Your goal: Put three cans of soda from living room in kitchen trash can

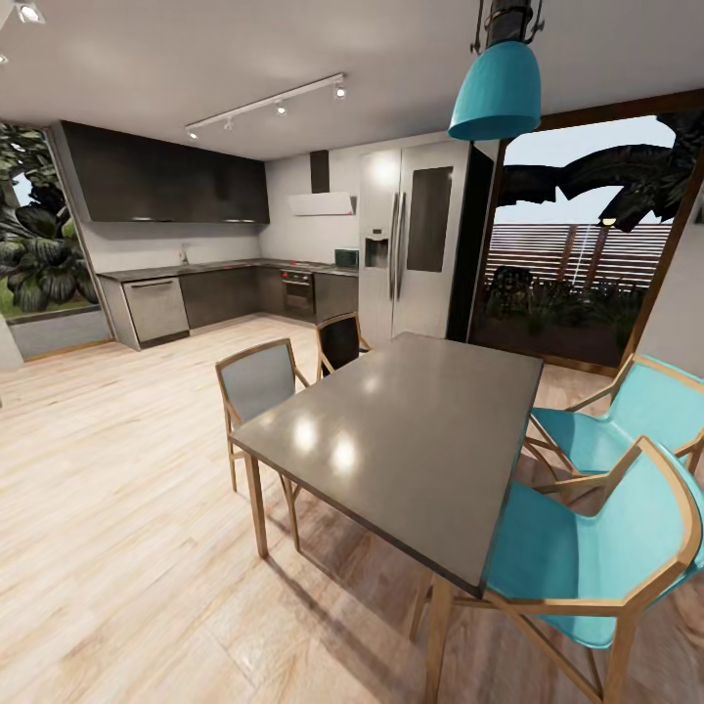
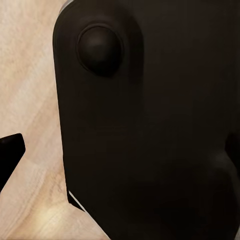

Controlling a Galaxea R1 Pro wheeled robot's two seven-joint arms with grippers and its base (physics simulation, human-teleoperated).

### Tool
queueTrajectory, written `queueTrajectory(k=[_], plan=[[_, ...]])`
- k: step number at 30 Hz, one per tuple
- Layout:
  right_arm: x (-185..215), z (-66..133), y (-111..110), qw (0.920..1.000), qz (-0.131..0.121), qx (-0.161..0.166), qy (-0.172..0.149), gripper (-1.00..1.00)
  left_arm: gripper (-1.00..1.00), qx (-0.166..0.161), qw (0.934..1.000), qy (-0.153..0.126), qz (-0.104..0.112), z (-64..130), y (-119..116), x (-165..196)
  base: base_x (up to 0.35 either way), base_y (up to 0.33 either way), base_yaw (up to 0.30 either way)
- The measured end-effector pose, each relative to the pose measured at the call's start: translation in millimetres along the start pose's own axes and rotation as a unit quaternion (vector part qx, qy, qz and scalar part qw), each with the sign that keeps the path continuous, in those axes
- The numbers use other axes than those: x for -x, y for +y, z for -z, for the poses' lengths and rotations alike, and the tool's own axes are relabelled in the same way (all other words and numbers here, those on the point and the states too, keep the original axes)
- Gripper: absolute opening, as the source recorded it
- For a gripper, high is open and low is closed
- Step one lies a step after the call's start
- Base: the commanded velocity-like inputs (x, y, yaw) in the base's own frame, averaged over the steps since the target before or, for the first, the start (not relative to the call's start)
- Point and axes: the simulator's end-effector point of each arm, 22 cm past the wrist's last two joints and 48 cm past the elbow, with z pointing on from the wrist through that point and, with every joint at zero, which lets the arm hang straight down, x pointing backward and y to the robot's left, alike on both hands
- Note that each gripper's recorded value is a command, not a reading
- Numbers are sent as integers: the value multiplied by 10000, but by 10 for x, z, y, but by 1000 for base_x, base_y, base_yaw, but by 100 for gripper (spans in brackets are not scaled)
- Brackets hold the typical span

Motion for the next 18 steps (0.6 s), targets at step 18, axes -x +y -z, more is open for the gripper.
queueTrajectory(k=[18], plan=[[812,69,351,9950,346,241,-900,100,100,-107,9836,-1799,-39,141,-99,873,0,0,0]])
